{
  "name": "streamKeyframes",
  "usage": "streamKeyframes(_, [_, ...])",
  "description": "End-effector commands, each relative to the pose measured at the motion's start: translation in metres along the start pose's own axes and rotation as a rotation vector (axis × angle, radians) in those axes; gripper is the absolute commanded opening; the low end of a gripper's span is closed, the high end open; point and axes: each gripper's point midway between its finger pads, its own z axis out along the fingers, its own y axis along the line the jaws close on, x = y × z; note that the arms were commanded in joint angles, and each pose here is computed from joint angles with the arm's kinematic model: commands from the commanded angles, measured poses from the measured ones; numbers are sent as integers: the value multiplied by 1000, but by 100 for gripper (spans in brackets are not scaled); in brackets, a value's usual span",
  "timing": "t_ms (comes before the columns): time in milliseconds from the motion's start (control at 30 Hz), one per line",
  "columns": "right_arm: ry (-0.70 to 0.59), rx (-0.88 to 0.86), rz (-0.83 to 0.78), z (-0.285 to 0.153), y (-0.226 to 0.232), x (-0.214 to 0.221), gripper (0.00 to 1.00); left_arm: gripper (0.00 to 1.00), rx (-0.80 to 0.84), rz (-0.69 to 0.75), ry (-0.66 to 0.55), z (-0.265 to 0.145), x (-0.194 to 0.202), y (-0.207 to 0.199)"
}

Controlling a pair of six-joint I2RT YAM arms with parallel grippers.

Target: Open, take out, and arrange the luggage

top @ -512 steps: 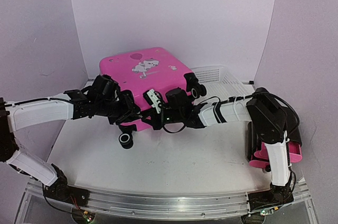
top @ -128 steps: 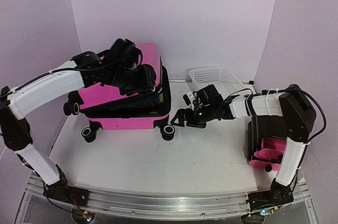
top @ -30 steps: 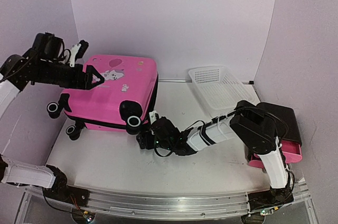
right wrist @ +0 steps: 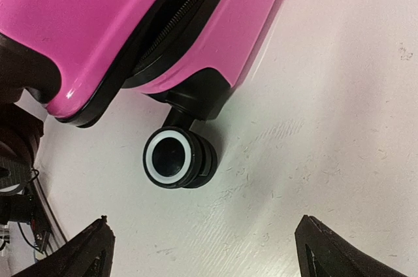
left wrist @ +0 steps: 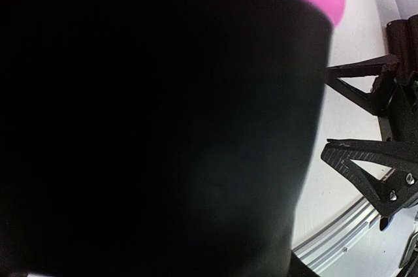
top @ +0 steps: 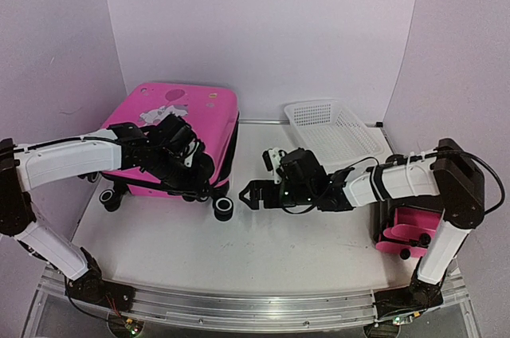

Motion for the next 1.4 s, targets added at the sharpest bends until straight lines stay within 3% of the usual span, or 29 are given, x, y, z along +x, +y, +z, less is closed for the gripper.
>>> streamKeyframes(0, [-76,-122,62,-20,32,-45,98,34,104,49,-174,-47,-43,-32])
streamKeyframes(200, [-102,-165,72,-20,46,-66,98,26,157,132,-396,-132,-83,-53])
streamKeyframes(333, [-149,-205,141,-12,60,-89,98,21,100,187,-559,-186,-113,-55])
streamKeyframes(500, [-243,-401,250,-3,98,-136,98,18,59,244,-692,-232,-142,-60])
streamKeyframes(733, [-357,-436,367,21,103,-195,84,15,80,248,-761,-261,-155,-66])
streamKeyframes(767, [-369,-454,372,24,108,-203,79,15,95,253,-759,-262,-154,-68])
streamKeyframes(933, [-390,-559,359,32,142,-238,72,13,109,264,-725,-252,-148,-69])
streamKeyframes(1000, [-408,-562,330,30,148,-250,72,21,109,269,-702,-244,-141,-66])
streamKeyframes(1167, [-407,-588,238,25,171,-269,73,79,142,289,-625,-236,-101,-53])
streamKeyframes(1233, [-404,-604,210,25,176,-272,74,86,215,319,-586,-241,-74,-54])
streamKeyframes(1367, [-414,-591,185,23,178,-275,75,88,382,371,-513,-255,-14,-56])
